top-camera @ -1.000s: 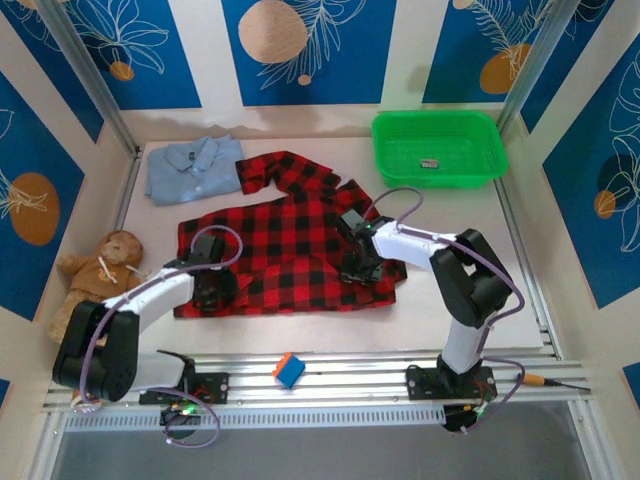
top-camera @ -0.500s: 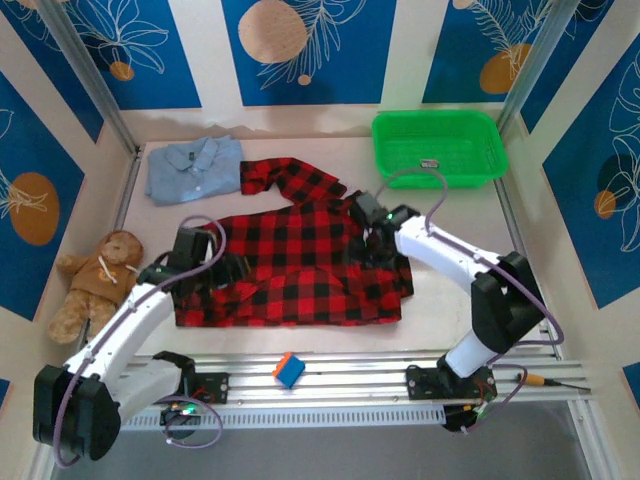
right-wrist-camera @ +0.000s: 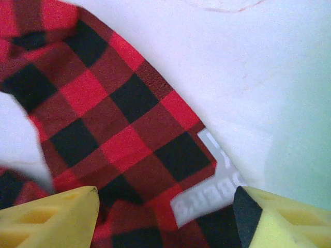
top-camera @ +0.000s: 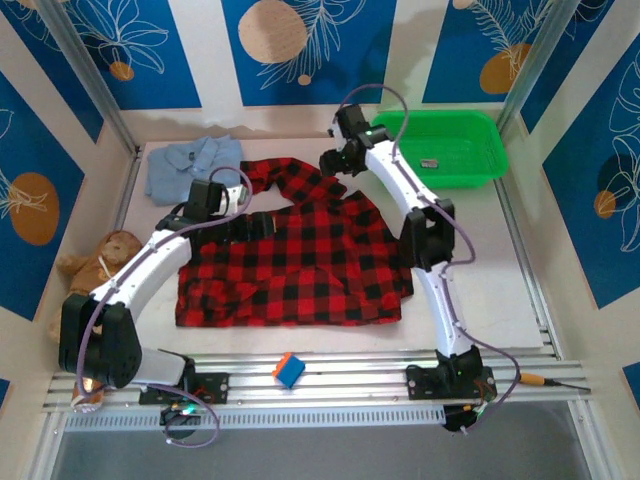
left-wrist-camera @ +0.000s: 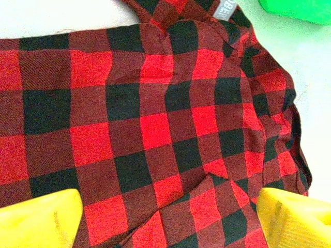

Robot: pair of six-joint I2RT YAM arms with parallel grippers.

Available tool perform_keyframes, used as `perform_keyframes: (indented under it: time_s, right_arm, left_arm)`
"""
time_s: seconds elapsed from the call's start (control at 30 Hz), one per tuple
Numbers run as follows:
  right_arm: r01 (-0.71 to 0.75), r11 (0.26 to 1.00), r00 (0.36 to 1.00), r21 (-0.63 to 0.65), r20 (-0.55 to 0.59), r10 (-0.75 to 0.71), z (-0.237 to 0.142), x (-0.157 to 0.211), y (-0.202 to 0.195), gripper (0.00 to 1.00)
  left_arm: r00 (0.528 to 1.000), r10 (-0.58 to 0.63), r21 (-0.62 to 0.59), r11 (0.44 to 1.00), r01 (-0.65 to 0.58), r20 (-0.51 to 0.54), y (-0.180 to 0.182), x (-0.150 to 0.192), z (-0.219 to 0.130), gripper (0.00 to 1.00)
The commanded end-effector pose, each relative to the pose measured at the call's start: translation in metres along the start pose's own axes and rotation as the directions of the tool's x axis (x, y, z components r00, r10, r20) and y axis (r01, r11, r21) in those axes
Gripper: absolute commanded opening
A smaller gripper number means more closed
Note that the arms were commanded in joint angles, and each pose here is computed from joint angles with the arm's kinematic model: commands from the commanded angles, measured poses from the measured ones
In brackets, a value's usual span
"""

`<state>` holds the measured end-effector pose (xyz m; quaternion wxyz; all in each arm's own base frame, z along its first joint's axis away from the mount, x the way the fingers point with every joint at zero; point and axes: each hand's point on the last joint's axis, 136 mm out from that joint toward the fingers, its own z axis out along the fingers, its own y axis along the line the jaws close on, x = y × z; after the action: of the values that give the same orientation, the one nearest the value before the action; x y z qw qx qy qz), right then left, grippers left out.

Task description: Fold and stack the long sleeve shirts

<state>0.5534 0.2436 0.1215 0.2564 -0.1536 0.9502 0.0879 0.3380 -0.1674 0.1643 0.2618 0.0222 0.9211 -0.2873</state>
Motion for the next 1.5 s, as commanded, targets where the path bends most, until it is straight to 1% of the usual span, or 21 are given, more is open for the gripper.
perform_keyframes:
  time_s: [0.0, 0.17, 0.37, 0.5, 0.67, 0.8, 0.93, 1.0, 1.1, 1.23, 1.37, 1.47]
  right_arm:
    - [0.068, 0.997, 0.997, -0.023, -0.021, -0.068, 0.014, 0.0, 0.004, 0.71]
    - [0.027, 0.998, 1.0, -0.058, -0.009, -0.028, 0.049, 0.002, 0.0, 0.72]
    - [-0.024, 0.997, 1.0, -0.075, -0.014, 0.023, 0.071, 0.006, -0.013, 0.72]
    - [-0.029, 0.997, 0.999, -0.071, -0.016, 0.028, 0.082, 0.009, -0.023, 0.72]
    - [-0.019, 0.994, 1.0, -0.103, -0.01, 0.018, 0.093, 0.01, -0.023, 0.72]
    - [-0.058, 0.986, 0.998, -0.156, -0.012, 0.057, 0.097, 0.01, -0.022, 0.72]
    - [-0.032, 0.981, 0.999, -0.189, -0.006, 0.032, 0.097, 0.009, -0.012, 0.68]
    - [-0.02, 0.982, 1.0, -0.187, -0.001, 0.02, 0.097, 0.008, -0.009, 0.63]
    - [-0.034, 0.984, 0.999, -0.176, -0.017, 0.031, 0.098, 0.012, -0.013, 0.56]
    - [-0.034, 0.984, 0.999, -0.177, -0.027, 0.03, 0.1, 0.015, -0.013, 0.46]
    - [-0.003, 0.983, 1.0, -0.186, -0.025, -0.001, 0.1, 0.016, -0.006, 0.4]
    - [0.024, 0.983, 0.999, -0.182, -0.024, -0.029, 0.101, 0.017, -0.001, 0.36]
  left_arm:
    - [0.998, 0.06, 0.051, 0.997, -0.059, -0.015, -0.012, 0.004, -0.006, 0.87]
    - [0.998, 0.048, 0.03, 0.998, -0.047, -0.03, -0.007, 0.025, -0.019, 0.88]
    - [0.999, 0.048, -0.035, 0.998, -0.049, -0.015, -0.004, 0.036, -0.049, 0.89]
    - [0.998, 0.064, -0.069, 0.996, -0.062, 0.016, -0.006, 0.033, -0.07, 0.9]
    - [0.994, 0.086, -0.09, 0.993, -0.08, 0.061, -0.012, 0.023, -0.09, 0.91]
    - [0.989, 0.11, -0.122, 0.988, -0.098, 0.1, -0.015, 0.013, -0.106, 0.93]
    - [0.979, 0.146, -0.174, 0.977, -0.12, 0.14, -0.013, 0.001, -0.119, 0.97]
    - [0.979, 0.144, -0.224, 0.969, -0.108, 0.148, -0.004, -0.004, -0.122, 0.98]
    - [0.986, 0.093, -0.294, 0.955, -0.049, 0.136, 0.016, -0.01, -0.123, 0.99]
    - [0.99, 0.001, -0.309, 0.95, 0.042, 0.139, 0.043, -0.019, -0.115, 0.99]
    - [0.986, -0.088, -0.327, 0.936, 0.13, 0.14, 0.077, -0.025, -0.104, 0.98]
    - [0.972, -0.193, -0.341, 0.912, 0.229, 0.138, 0.109, -0.025, -0.098, 0.98]
